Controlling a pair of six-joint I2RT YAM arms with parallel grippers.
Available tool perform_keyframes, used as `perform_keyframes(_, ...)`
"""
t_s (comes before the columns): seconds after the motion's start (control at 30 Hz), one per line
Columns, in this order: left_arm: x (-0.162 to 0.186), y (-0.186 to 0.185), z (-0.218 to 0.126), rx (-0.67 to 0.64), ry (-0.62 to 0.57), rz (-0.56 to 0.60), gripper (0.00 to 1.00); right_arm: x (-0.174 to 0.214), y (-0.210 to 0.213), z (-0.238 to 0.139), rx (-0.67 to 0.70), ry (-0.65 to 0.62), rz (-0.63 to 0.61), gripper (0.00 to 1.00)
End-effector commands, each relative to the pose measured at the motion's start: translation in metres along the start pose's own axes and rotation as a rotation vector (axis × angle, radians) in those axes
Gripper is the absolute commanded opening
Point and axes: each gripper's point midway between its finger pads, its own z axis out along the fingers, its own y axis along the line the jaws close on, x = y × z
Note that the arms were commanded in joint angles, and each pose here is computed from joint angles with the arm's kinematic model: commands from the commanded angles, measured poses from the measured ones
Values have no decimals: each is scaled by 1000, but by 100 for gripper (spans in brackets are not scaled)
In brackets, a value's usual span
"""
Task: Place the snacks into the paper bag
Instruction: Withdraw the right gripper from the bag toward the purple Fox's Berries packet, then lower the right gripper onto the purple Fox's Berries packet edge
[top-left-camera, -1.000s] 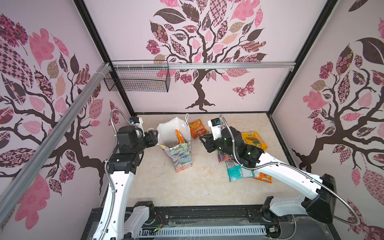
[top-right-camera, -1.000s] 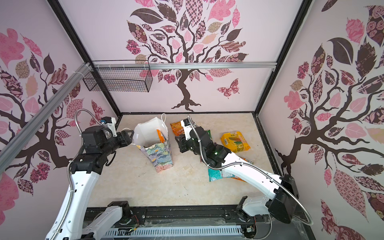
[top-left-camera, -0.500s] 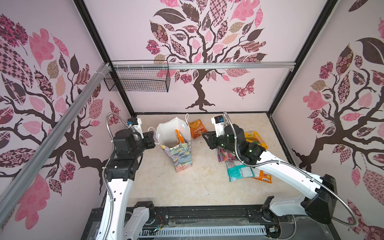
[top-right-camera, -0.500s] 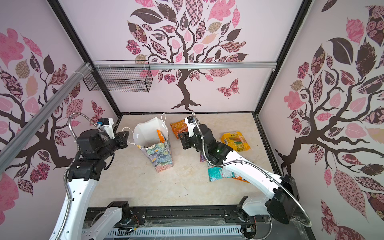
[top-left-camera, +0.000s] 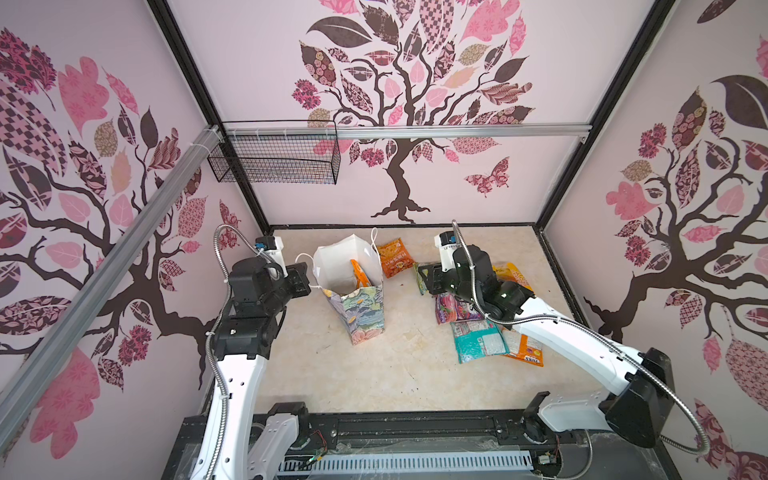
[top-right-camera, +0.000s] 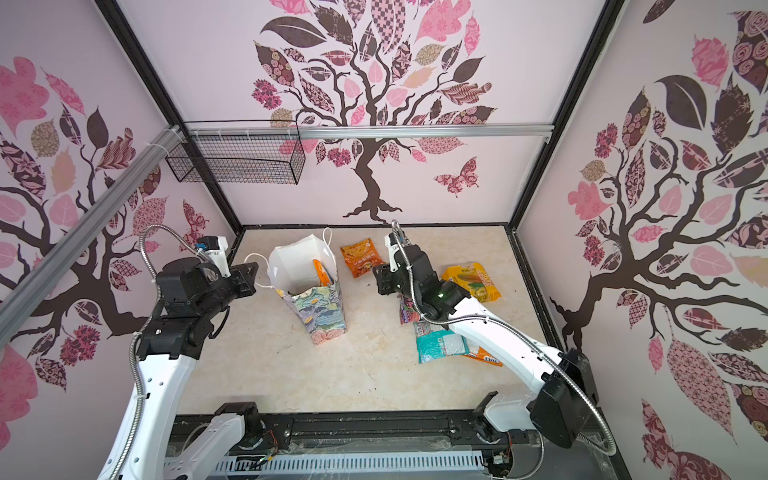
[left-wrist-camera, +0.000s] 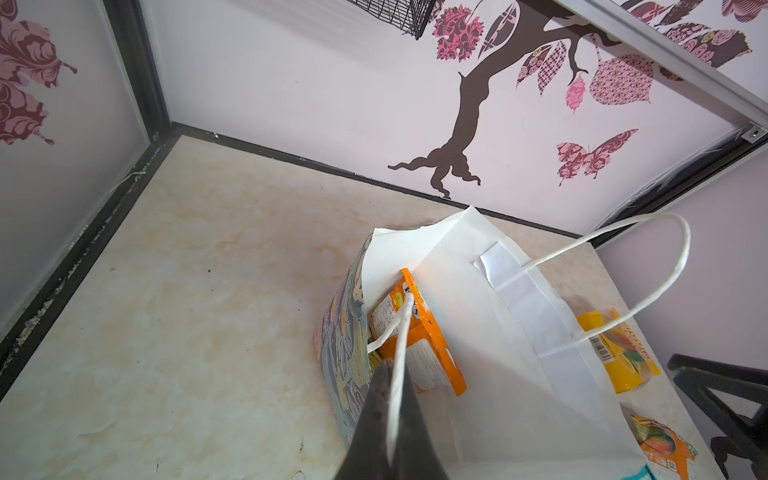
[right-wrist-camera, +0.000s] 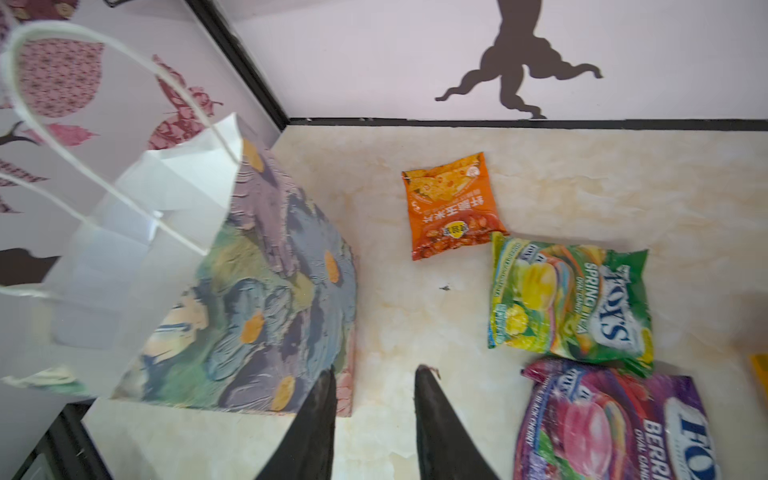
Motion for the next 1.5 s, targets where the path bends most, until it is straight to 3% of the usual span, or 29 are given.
perform_keyframes(0.0, 7, 7, 4, -23, 6, 8, 0, 23, -26, 17, 95, 76, -4, 36)
perform_keyframes(0.17, 8, 8, 5, -26, 10, 9, 0, 44, -43, 39, 133, 147, -9, 40)
perform_keyframes(0.4, 8, 9, 4, -31, 7, 11, 0, 68, -93, 49, 322, 238, -53, 47)
perform_keyframes(0.67, 7, 9, 4, -34, 8, 14, 0, 79, -140, 44, 385, 230, 18, 60)
perform_keyframes(0.83, 8, 10, 4, -35, 7, 12, 0, 100, -165, 49, 417, 298, 49, 65)
perform_keyframes(1.27, 9, 9, 6, -25, 14, 8, 0, 136, -163, 80, 325, 436, 74, 73)
perform_keyframes(1.47, 7, 7, 4, -20, 7, 9, 0, 155, -154, 95, 262, 556, 87, 74)
